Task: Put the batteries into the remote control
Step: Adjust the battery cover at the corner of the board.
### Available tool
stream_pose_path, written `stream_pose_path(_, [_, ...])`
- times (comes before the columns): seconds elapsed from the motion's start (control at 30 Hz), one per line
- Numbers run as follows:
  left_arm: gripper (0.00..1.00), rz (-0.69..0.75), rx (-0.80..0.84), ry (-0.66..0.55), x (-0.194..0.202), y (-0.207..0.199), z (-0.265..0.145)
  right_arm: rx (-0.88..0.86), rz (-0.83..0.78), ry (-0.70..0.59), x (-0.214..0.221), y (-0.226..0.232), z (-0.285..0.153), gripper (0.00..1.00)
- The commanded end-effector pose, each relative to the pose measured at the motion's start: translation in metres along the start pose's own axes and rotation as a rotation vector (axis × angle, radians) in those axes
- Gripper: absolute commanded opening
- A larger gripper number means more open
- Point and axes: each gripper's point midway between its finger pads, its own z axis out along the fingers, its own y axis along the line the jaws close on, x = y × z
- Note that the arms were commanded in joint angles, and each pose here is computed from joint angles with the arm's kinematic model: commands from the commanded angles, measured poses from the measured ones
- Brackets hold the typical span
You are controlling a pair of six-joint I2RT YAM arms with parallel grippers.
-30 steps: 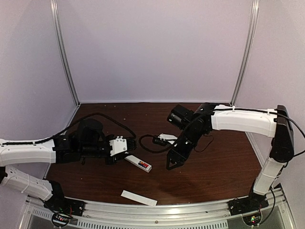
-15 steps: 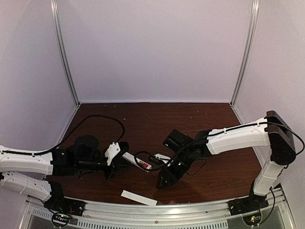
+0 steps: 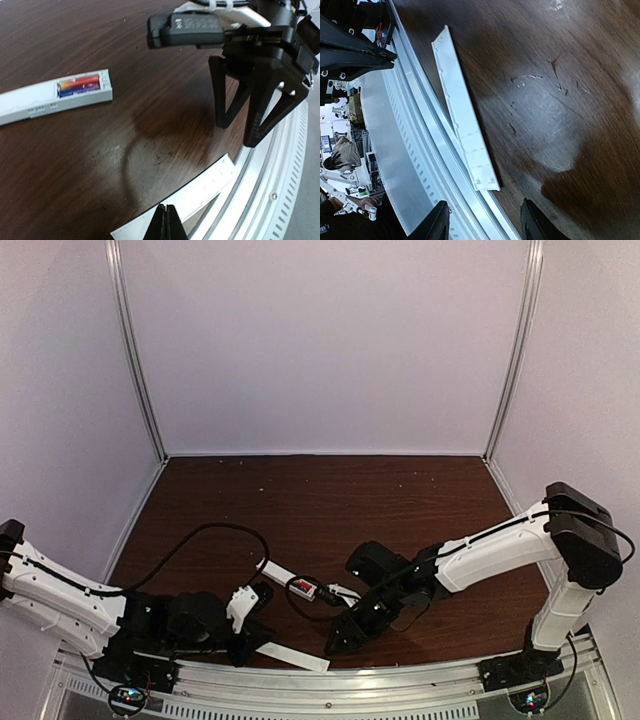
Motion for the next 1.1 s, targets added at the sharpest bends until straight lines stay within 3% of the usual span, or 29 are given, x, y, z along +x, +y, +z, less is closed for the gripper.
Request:
stream_pose_path(0.0, [0.00, -0.100, -0.075, -0.028, 0.011, 0.016, 0.003, 0.011, 0.038, -0.039, -0.002, -0.005, 0.010, 0.50])
stream_pose_path(0.4, [0.00, -0.134, -0.036, 0.031, 0.049, 0.020, 0.003, 0.019, 0.027, 0.033, 0.012, -0.009, 0.038, 0.50])
stream_pose_path(0.93, [0.00, -0.124, -0.004, 0.185, 0.086, 0.004, 0.030, -0.009, 0.030, 0.112, 0.031, -0.007, 0.039, 0.49])
stream_pose_path(1.07, [0.00, -0.144, -0.007, 0.177, 0.086, 0.003, 0.032, -0.018, 0.045, 0.150, 0.039, -0.007, 0.038, 0.48])
